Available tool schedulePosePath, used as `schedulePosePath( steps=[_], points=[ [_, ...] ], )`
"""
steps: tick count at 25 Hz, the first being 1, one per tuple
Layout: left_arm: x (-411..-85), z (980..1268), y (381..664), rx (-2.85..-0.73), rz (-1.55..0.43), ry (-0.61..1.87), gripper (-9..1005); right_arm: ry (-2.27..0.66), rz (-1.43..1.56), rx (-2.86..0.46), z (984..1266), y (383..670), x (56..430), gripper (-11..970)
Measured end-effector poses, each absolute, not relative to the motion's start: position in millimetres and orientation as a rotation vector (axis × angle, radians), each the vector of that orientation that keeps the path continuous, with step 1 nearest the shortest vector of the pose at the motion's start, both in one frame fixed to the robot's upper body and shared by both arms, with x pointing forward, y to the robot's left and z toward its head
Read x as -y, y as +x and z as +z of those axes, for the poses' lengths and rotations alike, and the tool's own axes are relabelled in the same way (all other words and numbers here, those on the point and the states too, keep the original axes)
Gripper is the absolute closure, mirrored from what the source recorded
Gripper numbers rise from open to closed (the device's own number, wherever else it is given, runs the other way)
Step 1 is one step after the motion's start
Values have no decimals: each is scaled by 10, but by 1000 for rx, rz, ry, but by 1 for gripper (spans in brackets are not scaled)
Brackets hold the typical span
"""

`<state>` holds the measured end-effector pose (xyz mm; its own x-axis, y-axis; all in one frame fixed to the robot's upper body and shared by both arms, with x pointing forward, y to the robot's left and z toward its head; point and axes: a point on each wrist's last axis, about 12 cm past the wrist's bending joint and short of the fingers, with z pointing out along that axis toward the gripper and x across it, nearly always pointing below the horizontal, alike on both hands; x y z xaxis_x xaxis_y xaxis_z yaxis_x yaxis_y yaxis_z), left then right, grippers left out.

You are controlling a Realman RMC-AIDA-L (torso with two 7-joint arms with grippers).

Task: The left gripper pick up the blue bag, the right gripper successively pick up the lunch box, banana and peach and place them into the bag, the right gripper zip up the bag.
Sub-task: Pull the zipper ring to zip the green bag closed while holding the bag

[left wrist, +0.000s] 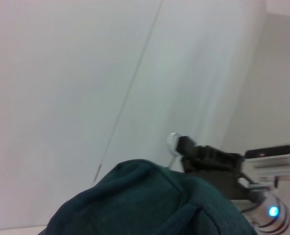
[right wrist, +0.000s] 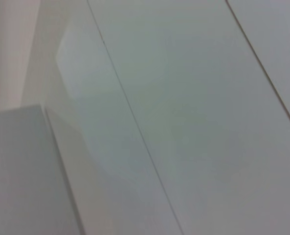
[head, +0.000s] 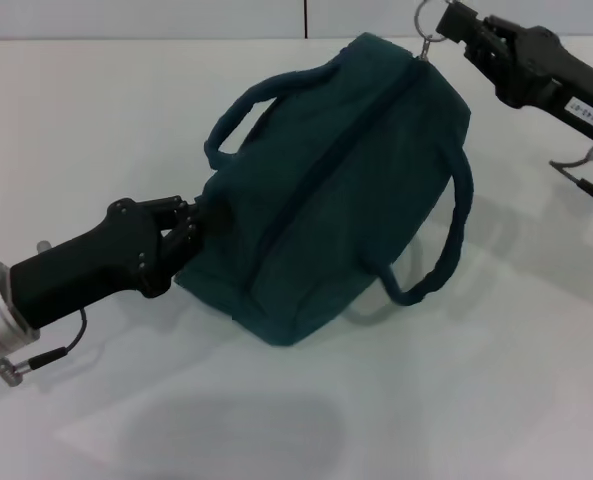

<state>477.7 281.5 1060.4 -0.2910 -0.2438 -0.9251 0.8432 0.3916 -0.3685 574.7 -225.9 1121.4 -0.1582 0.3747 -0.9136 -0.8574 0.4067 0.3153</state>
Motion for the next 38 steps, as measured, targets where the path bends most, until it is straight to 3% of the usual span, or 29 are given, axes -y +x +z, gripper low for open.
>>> schedulePosePath(
  steps=[4, 14, 17, 22, 24, 26, 27, 28, 30, 38],
  points=[
    [-2792, 10564, 4783, -1513, -1159, 537, 941, -456, 1220, -1334, 11189, 5700, 2259, 954],
    [-2838, 10632, 4870, -1444, -1073, 462, 826, -378, 1210, -1425, 11101, 5761, 2281, 954],
    [-2855, 10787, 4984, -1418, -1087, 520, 581, -365, 1204, -1433, 11089, 5764, 2299, 954],
    [-2741, 11270, 5296, -1416, -1154, 738, 314, -349, 1193, -1438, 11086, 5779, 2314, 954],
    [-2687, 11380, 5357, -1423, -1165, 789, 303, -345, 1190, -1438, 11091, 5791, 2311, 954],
    [-2413, 11760, 5570, -1501, -1159, 984, 292, -342, 1188, -1437, 11094, 5797, 2311, 954],
    [-2413, 11760, 5570, -1501, -1159, 984, 286, -341, 1187, -1437, 11096, 5801, 2310, 954],
    [-2138, 12029, 5720, -1624, -1104, 1106, 281, -341, 1187, -1437, 11096, 5802, 2308, 954],
    [-1967, 12178, 5792, -1699, -1058, 1155, 270, -341, 1186, -1437, 11095, 5802, 2305, 954],
    [-1571, 12343, 5828, -1872, -873, 1280, 254, -340, 1181, -1441, 11092, 5810, 2296, 954]
  ],
)
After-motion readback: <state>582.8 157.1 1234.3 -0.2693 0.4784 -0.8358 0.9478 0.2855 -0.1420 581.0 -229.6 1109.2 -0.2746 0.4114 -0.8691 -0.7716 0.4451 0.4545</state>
